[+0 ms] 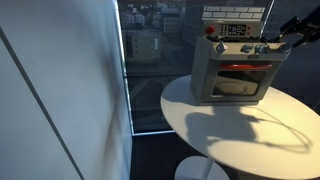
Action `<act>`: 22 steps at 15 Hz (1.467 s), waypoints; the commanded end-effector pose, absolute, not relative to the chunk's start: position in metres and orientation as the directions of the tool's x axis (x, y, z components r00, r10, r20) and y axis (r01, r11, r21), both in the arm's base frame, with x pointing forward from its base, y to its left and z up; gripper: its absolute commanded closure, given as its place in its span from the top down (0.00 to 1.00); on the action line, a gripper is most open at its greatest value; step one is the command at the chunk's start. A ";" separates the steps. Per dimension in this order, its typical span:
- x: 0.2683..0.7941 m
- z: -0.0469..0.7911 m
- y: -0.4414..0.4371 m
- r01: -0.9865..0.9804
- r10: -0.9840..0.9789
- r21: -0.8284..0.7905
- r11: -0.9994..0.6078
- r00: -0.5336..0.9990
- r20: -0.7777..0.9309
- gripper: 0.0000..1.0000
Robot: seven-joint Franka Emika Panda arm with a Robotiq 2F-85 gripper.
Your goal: Turn the knob on the right to the right
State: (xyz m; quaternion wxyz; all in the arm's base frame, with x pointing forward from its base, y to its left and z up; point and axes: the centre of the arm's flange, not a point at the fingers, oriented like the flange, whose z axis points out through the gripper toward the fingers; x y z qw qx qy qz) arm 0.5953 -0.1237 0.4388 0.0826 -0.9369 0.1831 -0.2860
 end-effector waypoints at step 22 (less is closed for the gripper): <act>0.585 0.442 -0.138 -0.309 -0.417 -0.285 -0.907 0.751 0.513 0.07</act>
